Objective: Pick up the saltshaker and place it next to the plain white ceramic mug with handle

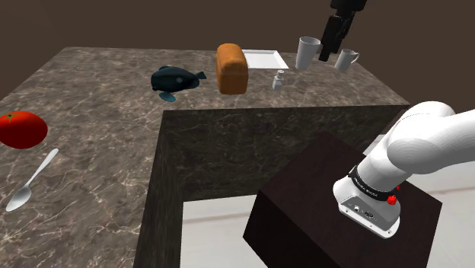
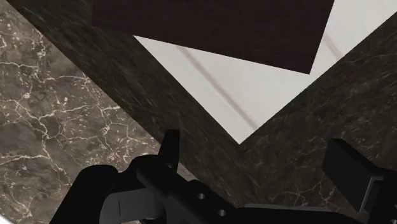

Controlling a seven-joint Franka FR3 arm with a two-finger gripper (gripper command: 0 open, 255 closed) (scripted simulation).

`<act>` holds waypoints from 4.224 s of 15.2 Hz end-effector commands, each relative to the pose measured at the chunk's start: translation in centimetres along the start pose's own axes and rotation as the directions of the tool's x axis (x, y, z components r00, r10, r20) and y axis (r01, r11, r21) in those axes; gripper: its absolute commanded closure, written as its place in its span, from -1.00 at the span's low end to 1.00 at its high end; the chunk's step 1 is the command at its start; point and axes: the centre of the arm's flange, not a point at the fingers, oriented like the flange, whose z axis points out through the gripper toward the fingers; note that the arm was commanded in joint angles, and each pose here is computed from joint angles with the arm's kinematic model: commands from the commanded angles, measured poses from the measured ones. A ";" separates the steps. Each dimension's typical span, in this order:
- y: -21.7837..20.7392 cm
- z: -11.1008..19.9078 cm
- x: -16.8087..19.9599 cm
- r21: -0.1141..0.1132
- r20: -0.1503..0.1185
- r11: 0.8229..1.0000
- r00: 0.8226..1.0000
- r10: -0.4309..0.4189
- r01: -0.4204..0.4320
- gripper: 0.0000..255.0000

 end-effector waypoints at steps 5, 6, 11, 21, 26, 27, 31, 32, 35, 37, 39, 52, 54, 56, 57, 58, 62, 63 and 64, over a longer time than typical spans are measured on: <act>3.5 2.4 3.0 -0.002 -0.010 1.000 1.000 -0.005 0.005 -1.00; 4.3 3.0 3.7 -0.002 -0.013 1.000 1.000 -0.006 0.006 -1.00; 8.7 5.9 7.5 -0.005 -0.026 1.000 1.000 -0.012 0.012 -1.00; 17.3 11.6 15.2 -0.010 -0.052 1.000 0.998 -0.024 0.023 -1.00; 21.6 14.4 19.2 -0.013 -0.065 0.999 0.997 -0.030 0.029 -1.00; 22.4 14.9 20.0 -0.013 -0.068 0.999 0.997 -0.031 0.030 -1.00; 23.2 17.0 20.8 -0.014 -0.070 0.999 0.997 -0.032 0.031 -1.00; 23.2 17.5 20.8 -0.014 -0.070 0.999 0.997 -0.032 0.031 -1.00; 23.2 19.1 20.9 -0.014 -0.070 0.999 0.997 -0.032 0.031 -1.00; 23.2 19.4 21.0 -0.014 -0.070 0.999 0.997 -0.032 0.031 -1.00; 23.2 19.4 21.0 -0.014 -0.070 0.999 0.997 -0.032 0.031 -1.00; 23.2 19.4 21.0 -0.014 -0.070 0.999 0.997 -0.032 0.031 1.00; 23.2 18.9 20.9 -0.014 -0.070 0.999 0.997 -0.032 0.031 1.00; 23.2 17.8 20.9 -0.014 -0.070 0.999 0.997 -0.032 0.031 1.00; 23.1 17.3 20.8 -0.014 -0.070 0.999 0.997 -0.032 0.031 1.00; 23.1 16.8 20.8 -0.014 -0.070 0.999 0.997 -0.032 0.031 1.00; 23.0 14.6 20.6 -0.014 -0.070 0.999 0.997 -0.032 0.031 1.00; 23.0 14.1 20.6 -0.014 -0.070 0.999 0.997 -0.032 0.031 1.00; 23.0 13.6 20.6 -0.014 -0.070 0.999 0.997 -0.032 0.031 1.00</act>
